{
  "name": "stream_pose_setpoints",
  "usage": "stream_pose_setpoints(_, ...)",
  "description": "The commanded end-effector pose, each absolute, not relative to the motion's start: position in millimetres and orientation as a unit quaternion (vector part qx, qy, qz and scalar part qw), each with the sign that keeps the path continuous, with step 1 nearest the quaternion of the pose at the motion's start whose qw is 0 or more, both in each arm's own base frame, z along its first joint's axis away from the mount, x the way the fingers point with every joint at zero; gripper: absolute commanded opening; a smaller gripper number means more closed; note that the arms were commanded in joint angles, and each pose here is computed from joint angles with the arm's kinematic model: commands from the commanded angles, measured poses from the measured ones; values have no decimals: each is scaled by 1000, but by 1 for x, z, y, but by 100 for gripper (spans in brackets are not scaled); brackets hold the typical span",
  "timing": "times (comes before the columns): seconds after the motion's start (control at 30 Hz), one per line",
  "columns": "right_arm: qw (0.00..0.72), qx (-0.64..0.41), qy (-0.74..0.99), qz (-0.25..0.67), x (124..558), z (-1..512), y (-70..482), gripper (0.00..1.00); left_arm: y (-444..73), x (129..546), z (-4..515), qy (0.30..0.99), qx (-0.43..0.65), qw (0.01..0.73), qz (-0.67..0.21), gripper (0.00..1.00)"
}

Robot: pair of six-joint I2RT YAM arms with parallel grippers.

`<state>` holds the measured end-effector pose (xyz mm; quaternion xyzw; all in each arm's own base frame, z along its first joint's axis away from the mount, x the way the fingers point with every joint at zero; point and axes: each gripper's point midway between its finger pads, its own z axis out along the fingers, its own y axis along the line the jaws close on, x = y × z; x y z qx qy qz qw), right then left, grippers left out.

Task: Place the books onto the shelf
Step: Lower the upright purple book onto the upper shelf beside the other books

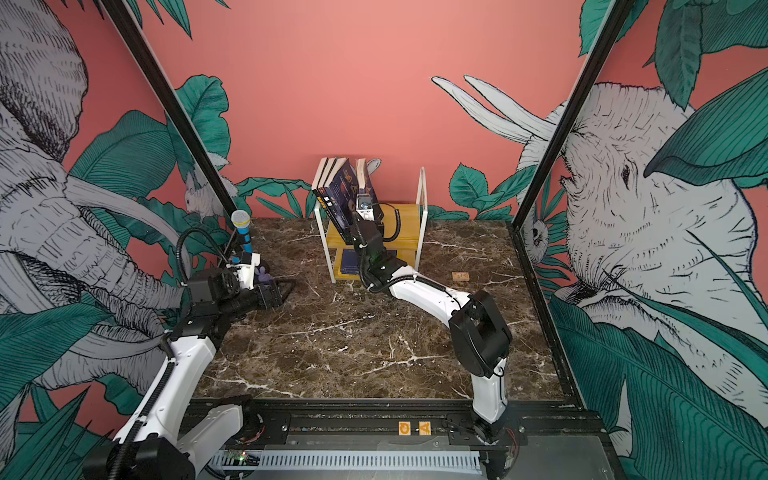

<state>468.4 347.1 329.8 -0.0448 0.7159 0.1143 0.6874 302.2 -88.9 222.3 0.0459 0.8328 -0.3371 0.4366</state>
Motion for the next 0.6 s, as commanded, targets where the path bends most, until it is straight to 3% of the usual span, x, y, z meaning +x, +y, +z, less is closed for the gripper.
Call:
stream_pose_setpoints(0.0, 693, -70, 704, 137, 462, 337, 360, 14, -91, 299, 223, 831, 59, 441, -334, 99)
stream_pose_setpoints(0.2, 686, -86, 705, 158, 453, 338, 364, 33, -91, 299, 220, 832, 58, 438, -335, 99)
stream_pose_setpoints(0.57, 671, -131, 709, 172, 436, 321, 369, 47, -90, 298, 218, 833, 59, 438, -332, 99)
